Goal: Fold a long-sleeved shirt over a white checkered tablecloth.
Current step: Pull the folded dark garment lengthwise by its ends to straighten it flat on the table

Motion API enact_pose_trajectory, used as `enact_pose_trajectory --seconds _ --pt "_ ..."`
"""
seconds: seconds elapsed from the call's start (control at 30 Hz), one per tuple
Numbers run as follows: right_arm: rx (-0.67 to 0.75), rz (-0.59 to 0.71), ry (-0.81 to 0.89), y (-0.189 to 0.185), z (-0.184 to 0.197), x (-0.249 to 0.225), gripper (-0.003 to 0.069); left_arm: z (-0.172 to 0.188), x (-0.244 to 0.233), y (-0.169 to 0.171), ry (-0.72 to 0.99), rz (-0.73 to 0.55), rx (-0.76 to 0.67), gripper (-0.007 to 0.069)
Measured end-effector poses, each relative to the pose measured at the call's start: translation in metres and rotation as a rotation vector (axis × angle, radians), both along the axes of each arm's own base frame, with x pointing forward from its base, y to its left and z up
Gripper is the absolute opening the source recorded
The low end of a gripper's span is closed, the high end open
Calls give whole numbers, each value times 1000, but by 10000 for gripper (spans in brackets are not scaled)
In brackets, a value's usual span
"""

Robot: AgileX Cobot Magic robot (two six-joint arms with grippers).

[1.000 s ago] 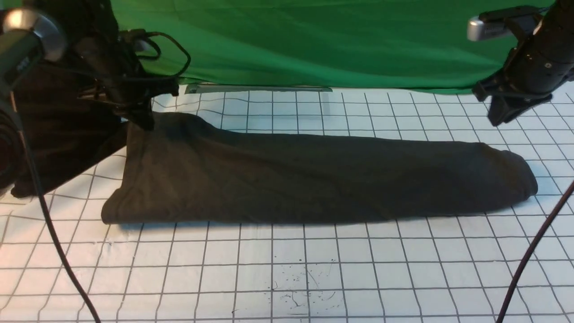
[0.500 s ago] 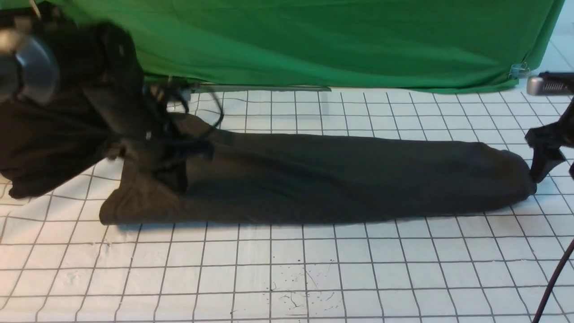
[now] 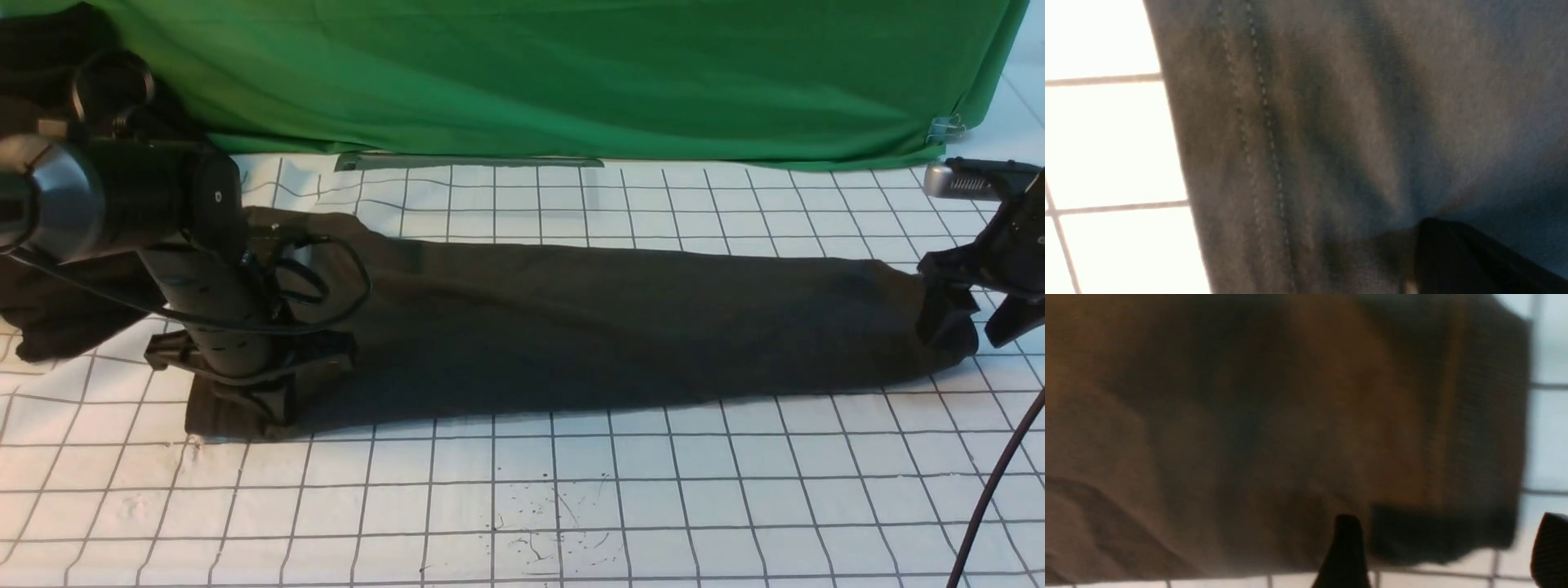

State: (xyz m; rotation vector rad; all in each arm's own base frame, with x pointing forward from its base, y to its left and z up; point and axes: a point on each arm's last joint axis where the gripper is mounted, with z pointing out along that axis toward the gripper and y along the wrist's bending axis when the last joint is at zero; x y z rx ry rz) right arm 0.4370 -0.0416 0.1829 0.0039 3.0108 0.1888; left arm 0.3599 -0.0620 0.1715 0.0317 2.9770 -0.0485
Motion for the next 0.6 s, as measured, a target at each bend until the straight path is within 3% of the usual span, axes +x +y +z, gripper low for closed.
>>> enact_pose_trajectory --seconds 0.07,0.13,0.2,0.23,0.27,0.47,0.6 --pt "5 7 5 1 -4 1 508 1 0 0 -3 -1 2 -2" --pt "1 18 15 0 -8 1 370 2 0 1 -7 -3 6 -2" --pt "0 22 33 0 -9 0 148 2 0 0 -5 12 -5 -2" --pt "0 23 35 0 -9 -1 134 2 0 0 -5 12 -5 -2" --pt "4 25 59 -1 -9 -3 64 2 0 -1 -6 19 -16 -2" --pt "-55 -19 121 -9 -8 -9 53 2 0 -3 -9 40 -47 -2" --pt "-96 -37 132 -13 -8 -10 153 2 0 -4 -5 40 -54 -2"
